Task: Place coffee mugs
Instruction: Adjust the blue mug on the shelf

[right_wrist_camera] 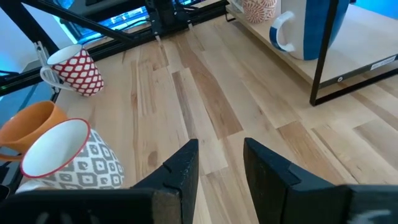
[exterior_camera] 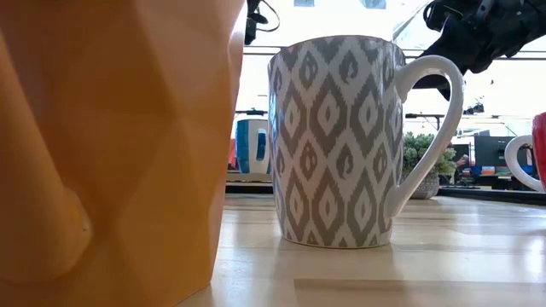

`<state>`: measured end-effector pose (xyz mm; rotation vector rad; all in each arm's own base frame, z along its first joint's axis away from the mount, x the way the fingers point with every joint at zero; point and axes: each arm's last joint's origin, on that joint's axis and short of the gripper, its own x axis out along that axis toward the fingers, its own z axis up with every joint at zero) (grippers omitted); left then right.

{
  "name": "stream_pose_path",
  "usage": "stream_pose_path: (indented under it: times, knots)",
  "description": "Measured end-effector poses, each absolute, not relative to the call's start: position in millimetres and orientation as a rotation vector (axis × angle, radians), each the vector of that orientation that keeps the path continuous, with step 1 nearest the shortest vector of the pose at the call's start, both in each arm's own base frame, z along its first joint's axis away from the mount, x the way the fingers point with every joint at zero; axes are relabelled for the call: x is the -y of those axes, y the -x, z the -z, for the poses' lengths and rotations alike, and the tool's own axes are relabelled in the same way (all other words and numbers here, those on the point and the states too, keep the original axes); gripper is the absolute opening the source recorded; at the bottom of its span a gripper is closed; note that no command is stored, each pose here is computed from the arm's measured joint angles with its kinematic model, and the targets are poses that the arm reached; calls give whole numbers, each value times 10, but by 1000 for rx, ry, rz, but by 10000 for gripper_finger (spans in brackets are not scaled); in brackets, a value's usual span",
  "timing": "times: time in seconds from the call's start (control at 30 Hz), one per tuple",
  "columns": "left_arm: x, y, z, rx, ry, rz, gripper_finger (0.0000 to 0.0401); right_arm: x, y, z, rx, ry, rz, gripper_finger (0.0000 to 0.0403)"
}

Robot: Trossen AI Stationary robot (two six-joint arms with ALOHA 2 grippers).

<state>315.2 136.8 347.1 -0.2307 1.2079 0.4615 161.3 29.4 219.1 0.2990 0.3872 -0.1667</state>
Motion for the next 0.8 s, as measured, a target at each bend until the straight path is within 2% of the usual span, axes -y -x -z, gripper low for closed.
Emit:
stream_pose_path:
  times: [0.23, 0.4, 0.6, 0.8]
  knots:
    - [-1264, -3495, -3119, -1290, 140, -408, 104, -296, -1613, -2191, -388, -306, 162, 108]
    - [-1301, -3589, -2948, -1356, 36, -341, 104, -305, -1610, -2183, -404, -331, 135, 108]
    - [-1340, -3643, -2891, -1380, -131, -287, 104, -303, -1600, -2161, -427, -341, 142, 108]
    - [-1366, -3633, -2889, -1385, -176, -207, 104, -302, -1595, -2151, -438, -343, 145, 108]
